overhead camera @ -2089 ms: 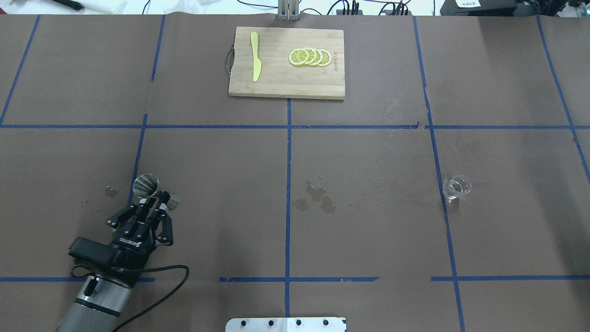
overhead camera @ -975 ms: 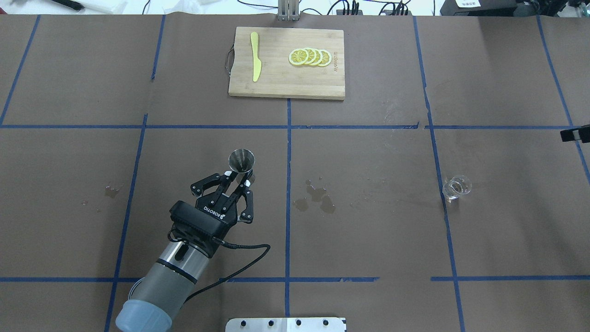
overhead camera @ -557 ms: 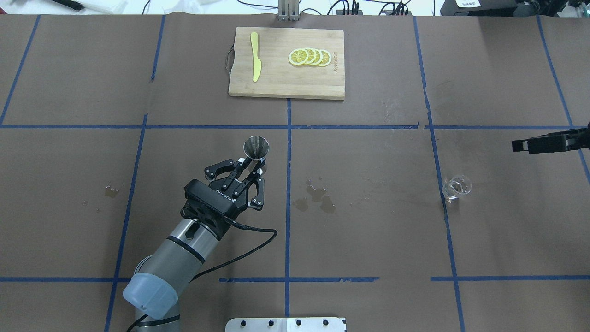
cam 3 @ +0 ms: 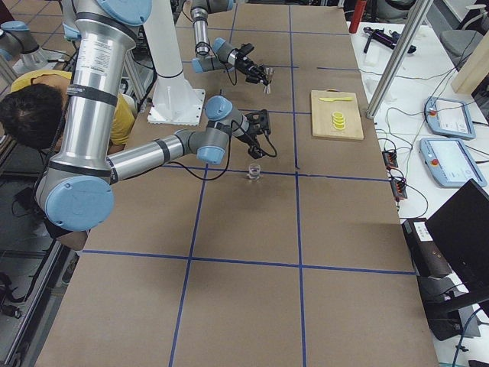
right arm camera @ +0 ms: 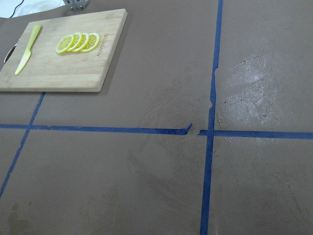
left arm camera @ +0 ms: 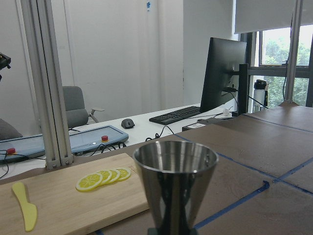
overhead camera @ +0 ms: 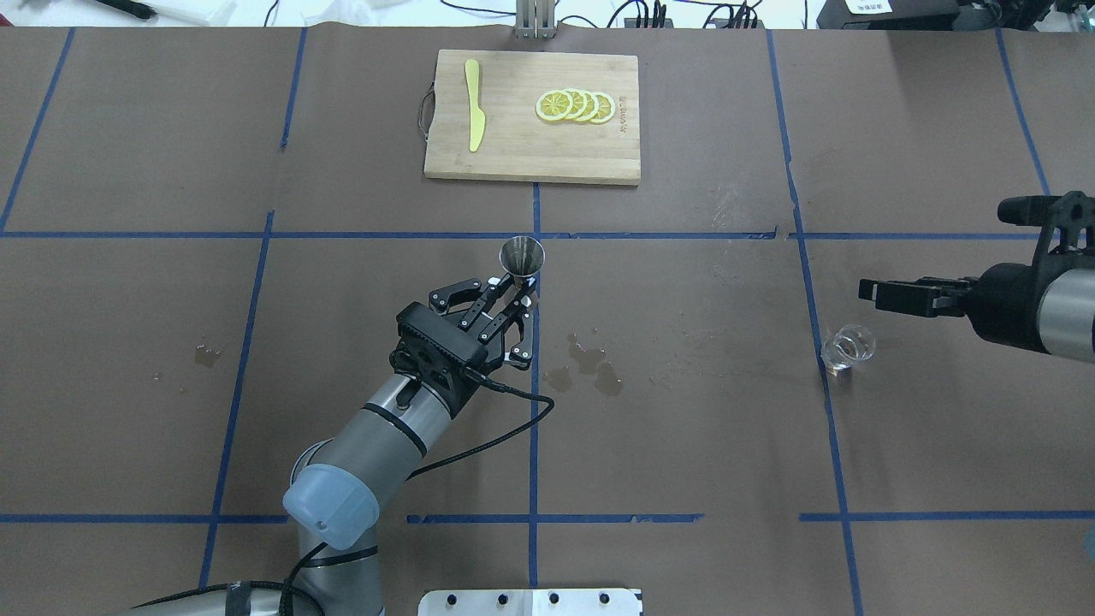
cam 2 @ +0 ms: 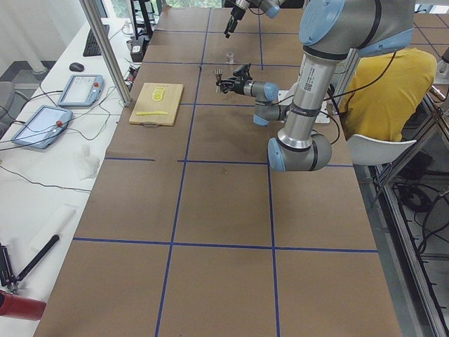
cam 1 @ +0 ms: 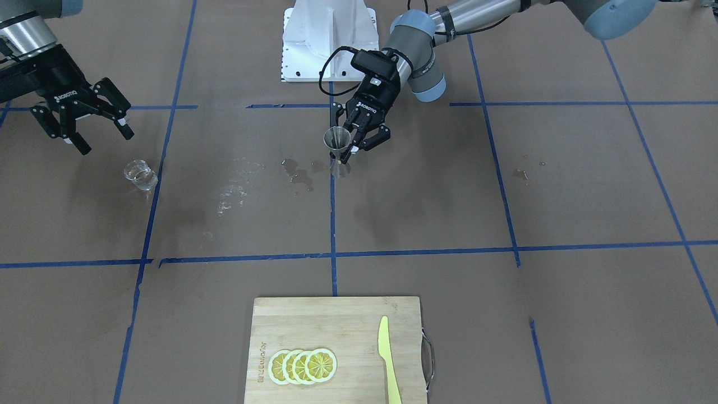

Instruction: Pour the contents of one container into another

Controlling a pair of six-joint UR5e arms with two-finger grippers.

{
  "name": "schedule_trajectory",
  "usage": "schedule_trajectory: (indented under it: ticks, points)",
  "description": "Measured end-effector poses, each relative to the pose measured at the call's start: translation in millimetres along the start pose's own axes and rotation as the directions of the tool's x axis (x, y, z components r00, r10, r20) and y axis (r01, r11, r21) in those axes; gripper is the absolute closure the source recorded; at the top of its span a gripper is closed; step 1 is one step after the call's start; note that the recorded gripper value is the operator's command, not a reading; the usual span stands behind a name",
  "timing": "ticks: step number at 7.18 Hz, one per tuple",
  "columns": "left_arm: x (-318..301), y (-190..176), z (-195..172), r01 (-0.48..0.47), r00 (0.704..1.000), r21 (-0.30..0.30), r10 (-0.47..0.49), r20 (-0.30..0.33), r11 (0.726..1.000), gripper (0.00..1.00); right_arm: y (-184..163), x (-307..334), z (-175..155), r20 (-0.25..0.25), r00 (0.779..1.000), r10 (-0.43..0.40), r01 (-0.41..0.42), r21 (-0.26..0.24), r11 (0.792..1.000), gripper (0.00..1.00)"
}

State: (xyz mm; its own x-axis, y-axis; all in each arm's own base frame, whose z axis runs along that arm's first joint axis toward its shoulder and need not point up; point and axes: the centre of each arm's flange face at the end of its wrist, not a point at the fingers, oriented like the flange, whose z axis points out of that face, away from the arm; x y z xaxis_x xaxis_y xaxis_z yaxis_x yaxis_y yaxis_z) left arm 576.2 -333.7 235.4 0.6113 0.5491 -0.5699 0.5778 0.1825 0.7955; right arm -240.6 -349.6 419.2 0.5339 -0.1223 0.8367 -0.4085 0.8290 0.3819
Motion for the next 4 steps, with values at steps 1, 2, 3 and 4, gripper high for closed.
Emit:
schedule_trajectory:
  ticks: [1,2,3,4]
  points:
    - [1.5,-1.0,5.9,-0.003,1.0,-0.012,0.003,-0.002,1.0,1.0,25.6,-6.7,6.4,-0.062,0.997,-0.036,0.041,0.088,0.995,0.0]
    - [1.8,-1.4,9.8,-0.002,1.0,-0.019,0.002,-0.001,1.0,1.0,53.5,-15.9,11.3,-0.108,0.991,-0.078,0.095,0.159,0.983,0.0]
    - [-0.2,-1.2,12.8,-0.001,1.0,-0.023,0.001,0.001,1.0,1.0,78.0,-21.1,13.7,-0.141,0.985,-0.102,0.13,0.203,0.97,0.0]
    - [-2.1,-0.7,14.8,-0.001,1.0,-0.025,0.001,0.002,1.0,1.0,97.5,-21.9,16.3,-0.18,0.977,-0.115,0.156,0.231,0.96,0.0]
